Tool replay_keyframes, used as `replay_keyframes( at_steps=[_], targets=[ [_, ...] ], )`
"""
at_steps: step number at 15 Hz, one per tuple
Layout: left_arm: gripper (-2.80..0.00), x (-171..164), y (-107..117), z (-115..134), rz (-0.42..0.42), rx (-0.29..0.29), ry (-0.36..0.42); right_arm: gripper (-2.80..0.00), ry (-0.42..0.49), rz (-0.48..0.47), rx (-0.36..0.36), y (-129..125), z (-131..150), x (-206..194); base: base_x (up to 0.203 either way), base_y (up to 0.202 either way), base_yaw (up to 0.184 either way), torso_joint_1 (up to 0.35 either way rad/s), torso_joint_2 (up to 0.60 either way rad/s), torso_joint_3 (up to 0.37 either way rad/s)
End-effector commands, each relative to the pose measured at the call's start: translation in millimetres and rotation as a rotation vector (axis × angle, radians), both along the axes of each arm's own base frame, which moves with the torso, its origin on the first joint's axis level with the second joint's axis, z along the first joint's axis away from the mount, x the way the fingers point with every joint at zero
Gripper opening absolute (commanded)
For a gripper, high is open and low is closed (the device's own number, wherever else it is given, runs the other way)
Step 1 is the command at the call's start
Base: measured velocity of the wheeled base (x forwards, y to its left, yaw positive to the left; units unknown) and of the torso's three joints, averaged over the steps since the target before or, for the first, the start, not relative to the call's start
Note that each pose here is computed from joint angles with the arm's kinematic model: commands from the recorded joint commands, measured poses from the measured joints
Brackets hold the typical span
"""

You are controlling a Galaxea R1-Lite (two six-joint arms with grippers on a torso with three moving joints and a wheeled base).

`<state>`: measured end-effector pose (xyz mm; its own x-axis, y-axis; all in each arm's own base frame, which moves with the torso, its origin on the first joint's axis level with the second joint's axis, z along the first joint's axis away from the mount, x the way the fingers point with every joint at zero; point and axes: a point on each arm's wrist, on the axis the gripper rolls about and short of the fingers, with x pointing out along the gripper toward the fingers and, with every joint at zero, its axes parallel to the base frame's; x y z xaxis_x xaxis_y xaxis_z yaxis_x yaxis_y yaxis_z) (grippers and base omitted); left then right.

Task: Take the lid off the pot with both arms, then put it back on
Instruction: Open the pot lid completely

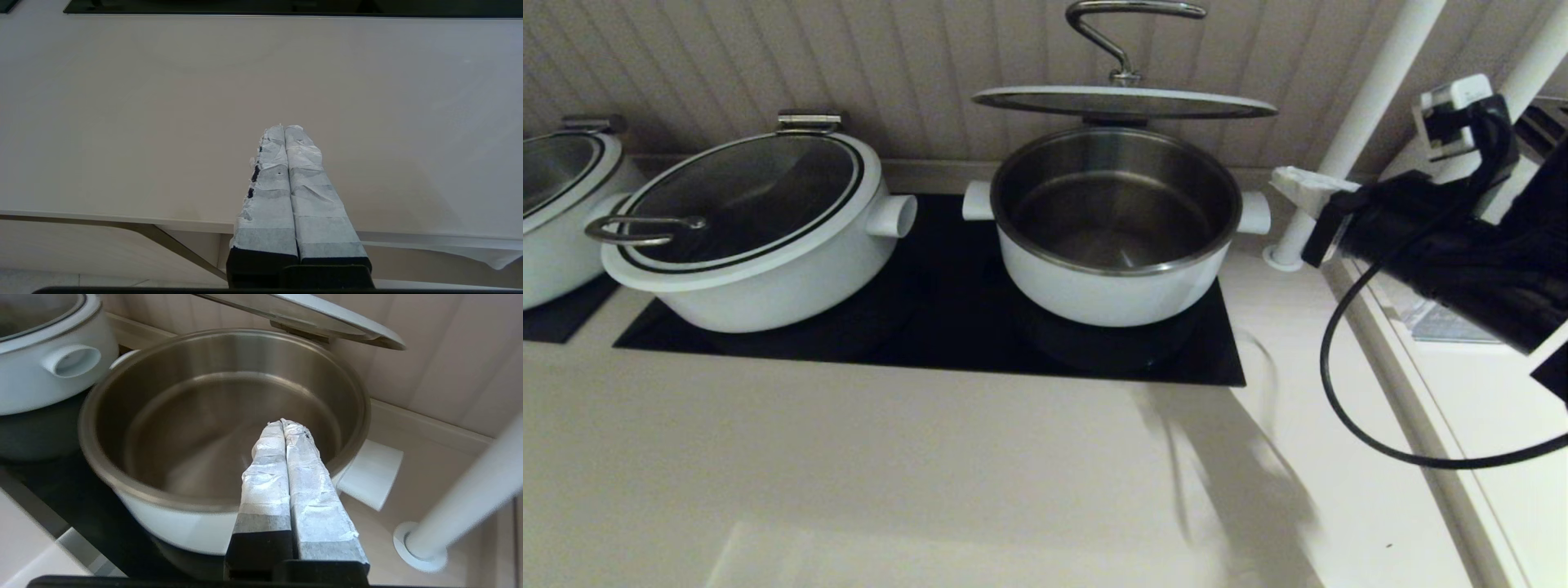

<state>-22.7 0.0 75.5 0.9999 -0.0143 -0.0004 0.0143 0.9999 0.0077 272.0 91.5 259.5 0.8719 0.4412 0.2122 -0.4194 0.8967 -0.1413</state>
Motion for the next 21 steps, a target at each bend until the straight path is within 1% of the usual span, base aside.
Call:
replay_keyframes(
  at_steps=[1, 2, 5, 10, 12, 15, 21],
  targets=[
    [-2.8, 0, 0, 0, 0.0, 0.0, 0.0, -2.8, 0.012, 0.001, -0.006, 7, -7, 20, 0.0, 0.0, 0.0, 0.0, 0.0, 0.0],
    [-2.8, 0, 0, 0, 0.0, 0.0, -0.001, -2.8, 0.002, 0.001, -0.003, 8, -6, 25, 0.0, 0.0, 0.0, 0.0, 0.0, 0.0],
    [-2.8, 0, 0, 0, 0.0, 0.0, -0.001, -2.8, -0.079, 0.001, 0.022, 15, 3, 43, 0.0, 0.0, 0.0, 0.0, 0.0, 0.0],
    [-2.8, 0, 0, 0, 0.0, 0.0, 0.0, -2.8, -0.131, 0.002, 0.039, 19, 10, 58, 0.0, 0.0, 0.0, 0.0, 0.0, 0.0],
    [-2.8, 0, 0, 0, 0.0, 0.0, 0.0, -2.8, -0.167, 0.003, 0.05, 21, 16, 63, 0.0, 0.0, 0.0, 0.0, 0.0, 0.0],
    [-2.8, 0, 0, 0, 0.0, 0.0, -0.001, -2.8, -0.209, 0.01, 0.061, 22, 24, 66, 0.0, 0.0, 0.0, 0.0, 0.0, 0.0],
    [-2.8, 0, 0, 0, 0.0, 0.0, 0.0, -2.8, -0.261, 0.009, 0.075, 23, 39, 67, 0.0, 0.0, 0.0, 0.0, 0.0, 0.0]
  ],
)
